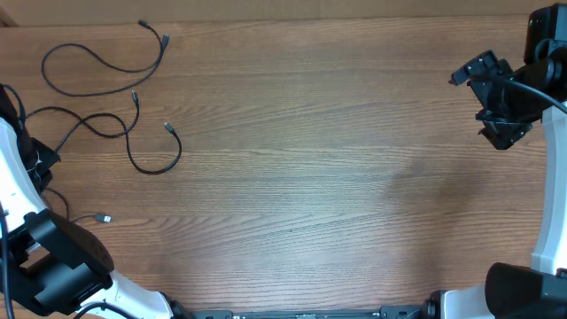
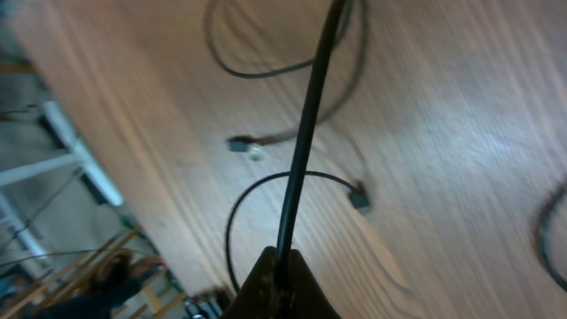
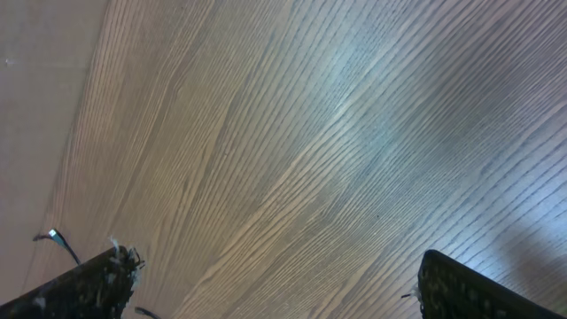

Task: Untangle cables

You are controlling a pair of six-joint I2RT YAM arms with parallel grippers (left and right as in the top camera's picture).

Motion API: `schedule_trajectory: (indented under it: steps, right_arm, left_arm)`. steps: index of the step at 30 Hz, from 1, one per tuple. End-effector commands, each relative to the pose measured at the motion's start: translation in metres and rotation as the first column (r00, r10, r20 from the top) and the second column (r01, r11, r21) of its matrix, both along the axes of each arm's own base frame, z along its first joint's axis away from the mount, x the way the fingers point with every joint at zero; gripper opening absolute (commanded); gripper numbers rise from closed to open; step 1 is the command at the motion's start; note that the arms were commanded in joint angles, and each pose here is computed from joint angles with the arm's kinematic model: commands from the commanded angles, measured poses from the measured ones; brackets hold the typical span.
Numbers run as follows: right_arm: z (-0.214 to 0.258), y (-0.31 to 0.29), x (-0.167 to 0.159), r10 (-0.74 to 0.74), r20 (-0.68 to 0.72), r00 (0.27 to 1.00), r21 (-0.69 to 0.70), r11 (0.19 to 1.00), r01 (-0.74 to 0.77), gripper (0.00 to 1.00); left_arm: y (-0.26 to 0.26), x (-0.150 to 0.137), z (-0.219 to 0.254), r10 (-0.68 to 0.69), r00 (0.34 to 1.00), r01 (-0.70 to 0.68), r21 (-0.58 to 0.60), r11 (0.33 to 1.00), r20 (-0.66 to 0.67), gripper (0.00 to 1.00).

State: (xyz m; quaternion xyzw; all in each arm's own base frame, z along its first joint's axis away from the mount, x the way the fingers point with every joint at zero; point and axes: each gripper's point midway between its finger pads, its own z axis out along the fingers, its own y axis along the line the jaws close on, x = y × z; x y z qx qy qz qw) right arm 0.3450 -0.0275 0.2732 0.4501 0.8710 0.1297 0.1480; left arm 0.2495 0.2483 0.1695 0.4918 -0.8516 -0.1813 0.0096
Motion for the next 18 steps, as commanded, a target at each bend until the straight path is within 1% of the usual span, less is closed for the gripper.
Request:
schedule_trajectory:
  steps: [1,3,6,8,10,13,15,18]
  right_arm:
    - [0.004,-0.001,0.001,0.005,0.013,1.0,-0.014,1.0,-0.005,1.0]
    - [0.004,-0.001,0.001,0.005,0.013,1.0,-0.014,1.0,-0.005,1.0]
    - [0.004,-0.001,0.001,0.005,0.013,1.0,-0.014,1.0,-0.005,1.0]
    - [0.004,-0.001,0.001,0.005,0.013,1.0,-0.014,1.0,-0.005,1.0]
    - [0.004,-0.001,0.001,0.005,0.013,1.0,-0.014,1.0,-0.005,1.0]
    - [0.004,-0.001,0.001,0.005,0.013,1.0,-0.014,1.0,-0.005,1.0]
    - [0.004,-0.001,0.001,0.005,0.013,1.0,-0.014,1.0,-0.005,1.0]
    - [0.004,-0.001,0.001,0.005,0.013,1.0,-0.014,1.0,-0.005,1.0]
  left_arm:
    - [0.012,-0.02,0.001,0.079,0.993,-0.067,0.134,0.989,-0.084,0.04]
    - [0.012,-0.023,-0.007,0.081,0.992,-0.068,0.134,0.989,-0.1,0.04]
    - [0.006,-0.021,-0.022,0.077,0.993,-0.068,0.097,0.993,-0.091,0.04]
    - [-0.011,-0.014,-0.038,0.061,0.997,-0.061,0.002,0.998,-0.056,0.04]
    - [-0.027,-0.01,-0.052,0.042,0.998,-0.045,-0.066,0.997,-0.05,0.04]
    - [-0.047,0.002,-0.068,0.0,1.0,-0.003,-0.116,0.993,-0.026,0.04]
    - [-0.05,0.005,-0.073,-0.034,0.998,0.031,-0.066,0.997,-0.052,0.04]
    - [-0.057,0.009,-0.083,-0.043,0.996,0.044,0.011,0.999,-0.077,0.04]
